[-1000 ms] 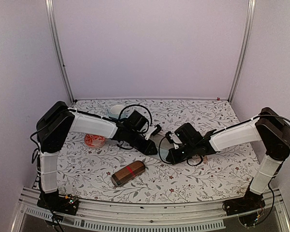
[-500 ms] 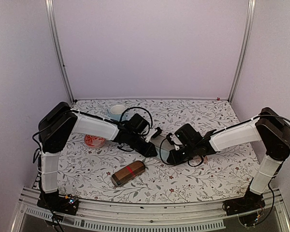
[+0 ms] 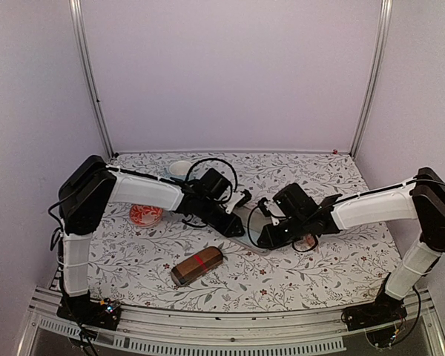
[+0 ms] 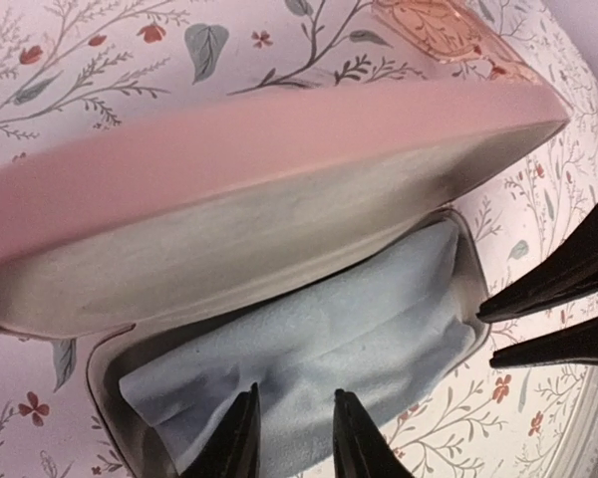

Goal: Organize the sunglasses
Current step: Adjust the folded cleaning cloth on the sunglasses case.

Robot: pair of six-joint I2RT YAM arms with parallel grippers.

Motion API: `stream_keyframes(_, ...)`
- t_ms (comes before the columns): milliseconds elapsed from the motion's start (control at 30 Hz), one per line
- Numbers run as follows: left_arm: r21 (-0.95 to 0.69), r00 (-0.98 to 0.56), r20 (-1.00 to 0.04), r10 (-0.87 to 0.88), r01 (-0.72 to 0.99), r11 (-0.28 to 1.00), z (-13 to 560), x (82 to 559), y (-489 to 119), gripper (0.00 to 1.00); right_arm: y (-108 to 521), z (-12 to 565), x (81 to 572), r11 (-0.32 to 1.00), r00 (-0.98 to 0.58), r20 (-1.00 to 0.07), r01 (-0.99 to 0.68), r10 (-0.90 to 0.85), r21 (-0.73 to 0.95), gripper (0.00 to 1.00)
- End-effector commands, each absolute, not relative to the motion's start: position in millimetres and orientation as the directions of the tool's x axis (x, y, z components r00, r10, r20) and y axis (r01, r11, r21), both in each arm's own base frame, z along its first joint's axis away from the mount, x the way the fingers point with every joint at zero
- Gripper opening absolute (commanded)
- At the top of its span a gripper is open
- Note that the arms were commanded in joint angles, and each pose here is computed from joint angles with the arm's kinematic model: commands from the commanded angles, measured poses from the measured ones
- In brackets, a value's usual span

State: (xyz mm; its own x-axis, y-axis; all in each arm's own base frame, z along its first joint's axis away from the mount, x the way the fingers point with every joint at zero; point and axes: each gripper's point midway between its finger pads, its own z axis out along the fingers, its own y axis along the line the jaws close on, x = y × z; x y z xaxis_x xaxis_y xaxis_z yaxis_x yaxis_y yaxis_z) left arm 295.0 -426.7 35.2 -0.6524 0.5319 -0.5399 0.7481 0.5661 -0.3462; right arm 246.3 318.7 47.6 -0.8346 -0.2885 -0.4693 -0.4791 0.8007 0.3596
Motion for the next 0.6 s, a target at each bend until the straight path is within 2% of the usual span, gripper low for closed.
stream_keyframes(0, -0.351, -0.622, -0.581, 0.525, 0.773, 0.529, 60.9, 292.9, -433.4, 0.29, 319.3, 71.0, 243.5, 0.778, -0.815, -0.510, -0.500, -0.275, 0.379, 0.18)
stream_keyframes(67, -0.343, -0.621, -0.594, 0.512, 0.771, 0.537, 67.3, 295.4, -429.9, 0.30, 313.3, 77.8, 243.7, 0.784, -0.811, -0.525, -0.494, -0.258, 0.377, 0.18)
stream_keyframes(133, -0.333, -0.623, -0.604, 0.498, 0.764, 0.552, 71.2, 297.4, -424.3, 0.31, 304.1, 85.4, 243.5, 0.797, -0.806, -0.540, -0.482, -0.241, 0.365, 0.24)
stream_keyframes(233, -0.307, -0.626, -0.621, 0.471, 0.747, 0.589, 78.1, 301.8, -413.0, 0.33, 282.8, 94.2, 242.5, 0.836, -0.804, -0.553, -0.447, -0.220, 0.318, 0.28)
stream_keyframes(567, -0.231, -0.594, -0.711, 0.376, 0.703, 0.673, 119.0, 310.0, -385.2, 0.38, 198.3, 108.4, 253.6, 0.943, -0.829, -0.557, -0.224, -0.052, 0.245, 0.40)
